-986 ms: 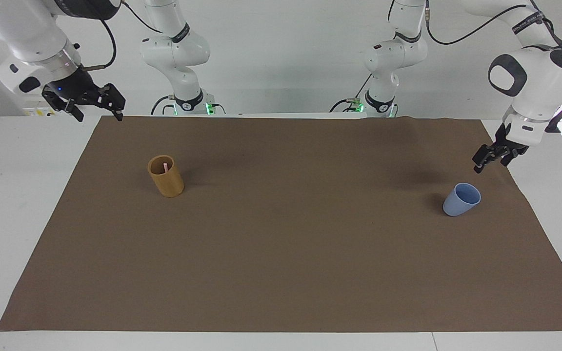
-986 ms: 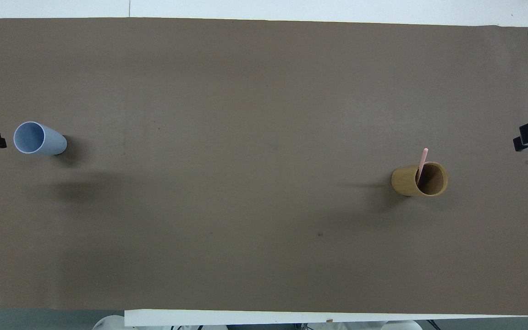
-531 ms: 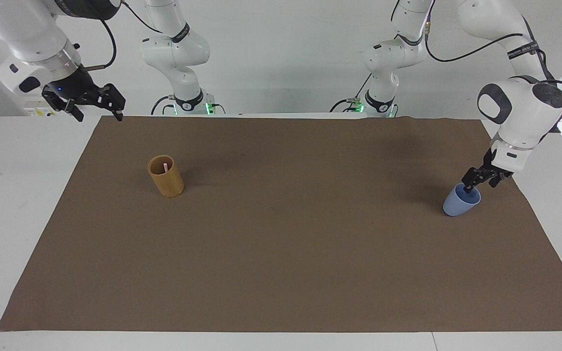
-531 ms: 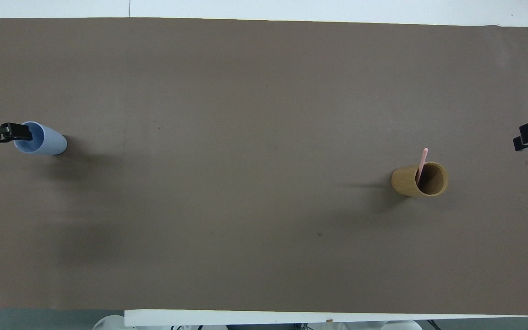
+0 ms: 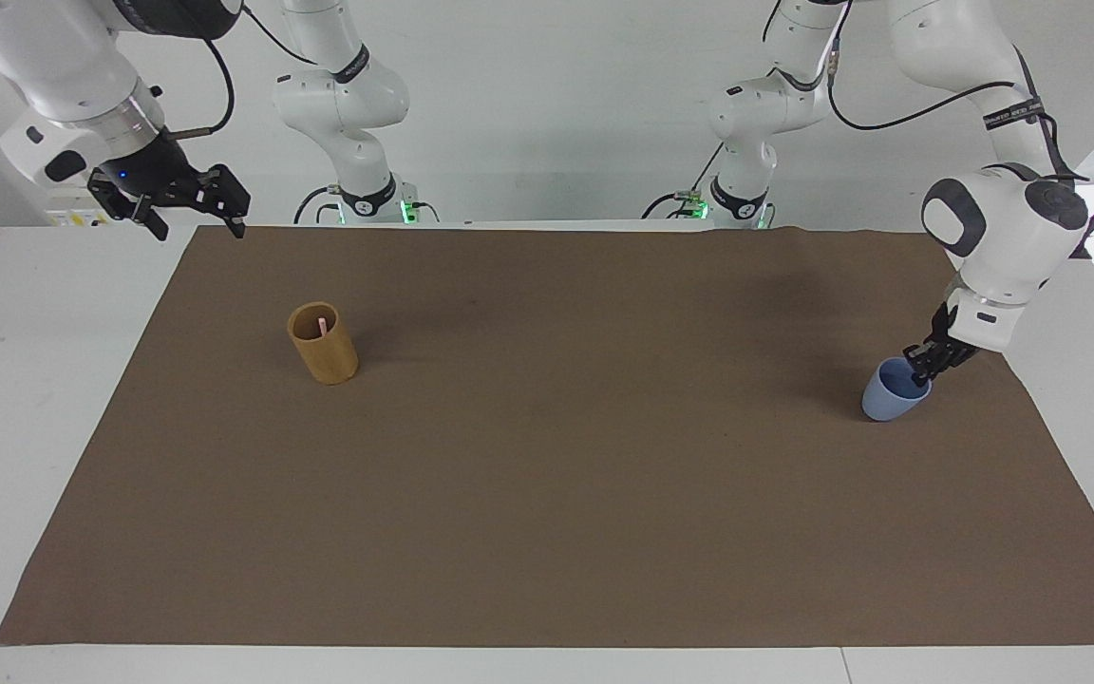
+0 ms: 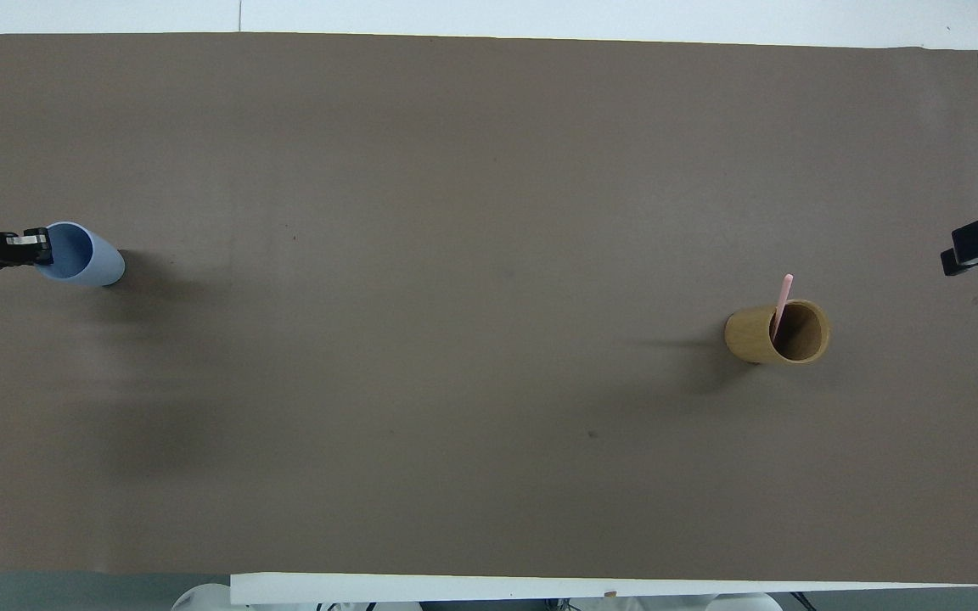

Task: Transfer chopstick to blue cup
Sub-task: 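Grasp the light blue cup with the left gripper, then move the blue cup to center while the right gripper reaches the chopstick, then grasp the pink chopstick with the right gripper and lift it from the tan cup, then carry the chopstick with the right gripper over the blue cup and lower it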

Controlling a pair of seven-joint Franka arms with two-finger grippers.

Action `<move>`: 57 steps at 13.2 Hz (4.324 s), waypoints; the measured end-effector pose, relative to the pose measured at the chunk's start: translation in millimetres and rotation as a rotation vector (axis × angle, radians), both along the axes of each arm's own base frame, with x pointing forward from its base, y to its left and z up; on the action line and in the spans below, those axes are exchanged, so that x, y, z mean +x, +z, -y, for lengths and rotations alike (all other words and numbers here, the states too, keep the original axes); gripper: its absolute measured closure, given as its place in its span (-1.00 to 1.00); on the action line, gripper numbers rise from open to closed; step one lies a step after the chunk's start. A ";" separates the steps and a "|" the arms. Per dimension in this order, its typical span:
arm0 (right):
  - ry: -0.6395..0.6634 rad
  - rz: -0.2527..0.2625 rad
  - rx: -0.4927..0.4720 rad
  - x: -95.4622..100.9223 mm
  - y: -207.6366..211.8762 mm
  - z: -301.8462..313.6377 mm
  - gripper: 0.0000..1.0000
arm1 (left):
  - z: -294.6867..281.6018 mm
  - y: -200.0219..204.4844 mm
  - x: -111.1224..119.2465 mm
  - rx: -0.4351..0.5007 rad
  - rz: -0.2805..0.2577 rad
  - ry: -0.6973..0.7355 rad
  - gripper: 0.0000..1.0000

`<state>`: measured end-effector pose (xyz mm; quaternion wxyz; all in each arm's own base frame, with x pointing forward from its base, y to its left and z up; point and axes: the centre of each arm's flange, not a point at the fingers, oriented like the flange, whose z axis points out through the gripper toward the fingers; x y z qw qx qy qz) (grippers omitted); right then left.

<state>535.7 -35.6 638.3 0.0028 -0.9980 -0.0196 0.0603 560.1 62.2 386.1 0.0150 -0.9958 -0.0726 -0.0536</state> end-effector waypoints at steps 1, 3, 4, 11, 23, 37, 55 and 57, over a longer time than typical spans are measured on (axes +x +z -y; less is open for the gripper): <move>0.011 0.019 0.006 3.4 -2.5 -11.3 -0.99 | 21.0 0.0 1.9 -0.007 0.002 0.024 0.92; 0.028 0.060 0.030 9.1 -14.1 -46.5 -0.99 | 104.4 0.2 1.6 -0.023 0.000 0.078 0.92; 0.054 0.081 0.037 9.8 -23.9 -64.9 -0.99 | 155.8 3.6 -4.1 -0.016 -0.011 0.102 0.92; 0.522 0.311 0.131 -20.9 -105.1 -79.6 -0.99 | 340.2 9.5 -72.3 0.016 -0.036 0.135 0.91; 0.592 0.508 0.354 -59.1 -199.4 -15.2 -0.74 | 346.9 50.6 -71.1 0.003 -0.010 0.199 -1.00; 0.585 0.487 0.361 -62.5 -210.2 -16.4 0.83 | 99.3 204.6 -13.0 -0.016 -0.197 -0.100 -1.00; 0.106 0.318 0.335 3.2 12.2 -263.6 0.83 | 102.2 240.0 -46.1 -0.013 -0.211 -0.176 -1.00; 0.022 0.287 0.312 -0.3 0.1 -326.5 0.83 | 102.1 240.0 -46.1 -0.013 -0.211 -0.176 -1.00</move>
